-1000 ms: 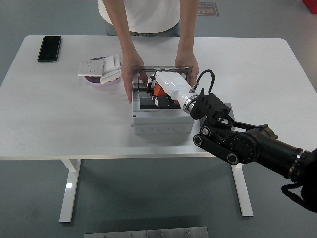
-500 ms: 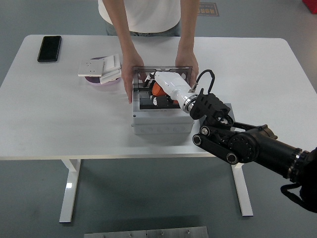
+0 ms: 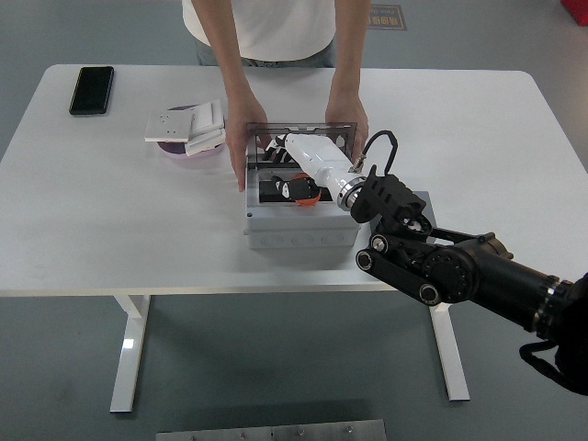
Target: Fetch the battery,place it into the box,close the lid of the box
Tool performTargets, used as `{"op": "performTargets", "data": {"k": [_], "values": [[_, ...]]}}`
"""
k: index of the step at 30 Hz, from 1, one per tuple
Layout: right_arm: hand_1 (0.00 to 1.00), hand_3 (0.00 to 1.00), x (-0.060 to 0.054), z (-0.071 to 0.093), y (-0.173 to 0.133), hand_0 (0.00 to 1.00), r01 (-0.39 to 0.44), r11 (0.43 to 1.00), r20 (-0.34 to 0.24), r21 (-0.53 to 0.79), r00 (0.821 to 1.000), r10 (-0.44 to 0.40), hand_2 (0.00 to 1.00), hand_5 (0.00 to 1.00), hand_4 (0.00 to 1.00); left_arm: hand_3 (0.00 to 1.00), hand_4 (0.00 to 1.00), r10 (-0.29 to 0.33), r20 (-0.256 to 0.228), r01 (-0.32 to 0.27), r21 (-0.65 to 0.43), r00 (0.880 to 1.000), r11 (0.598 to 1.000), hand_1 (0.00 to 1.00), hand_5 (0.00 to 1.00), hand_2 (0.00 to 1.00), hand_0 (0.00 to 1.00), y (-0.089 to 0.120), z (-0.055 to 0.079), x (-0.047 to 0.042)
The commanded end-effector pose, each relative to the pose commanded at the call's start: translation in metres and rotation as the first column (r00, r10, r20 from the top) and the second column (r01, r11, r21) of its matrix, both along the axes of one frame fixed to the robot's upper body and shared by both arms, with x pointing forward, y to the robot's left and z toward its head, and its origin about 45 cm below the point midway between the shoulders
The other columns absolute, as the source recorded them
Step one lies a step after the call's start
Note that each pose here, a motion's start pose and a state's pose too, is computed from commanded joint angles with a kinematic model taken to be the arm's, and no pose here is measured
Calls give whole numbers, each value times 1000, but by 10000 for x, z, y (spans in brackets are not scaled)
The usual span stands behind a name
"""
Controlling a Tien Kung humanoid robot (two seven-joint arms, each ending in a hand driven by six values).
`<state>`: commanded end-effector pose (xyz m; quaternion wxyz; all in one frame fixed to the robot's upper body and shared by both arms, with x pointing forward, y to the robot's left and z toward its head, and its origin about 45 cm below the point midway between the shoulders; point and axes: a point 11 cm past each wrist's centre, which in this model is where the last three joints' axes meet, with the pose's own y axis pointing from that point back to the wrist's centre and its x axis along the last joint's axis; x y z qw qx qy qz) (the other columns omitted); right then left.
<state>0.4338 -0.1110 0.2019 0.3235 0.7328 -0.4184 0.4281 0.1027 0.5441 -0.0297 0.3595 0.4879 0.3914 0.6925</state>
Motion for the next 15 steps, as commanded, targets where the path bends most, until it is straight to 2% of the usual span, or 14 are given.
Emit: {"op": "performTargets", "data": {"k": [2,5,15], "values": [[643,659,0,23,2,688,-1,1000,5,0,1000,1,644,52,742,521,379,1,0,-1,0,1000,1000,739,2,585,638,-1,-1,-4],[643,659,-6,87,11,688,-9,1000,18,1,1000,9,644,52,742,521,379,2,-1,-2,0,1000,1000,739,2,585,638,-1,-4,-12],[632,655,-60,429,57,677,-53,999,75,-5,996,53,643,45,723,519,380,10,-3,-10,-3,1000,1000,739,2,584,638,-16,-23,-50]]}}
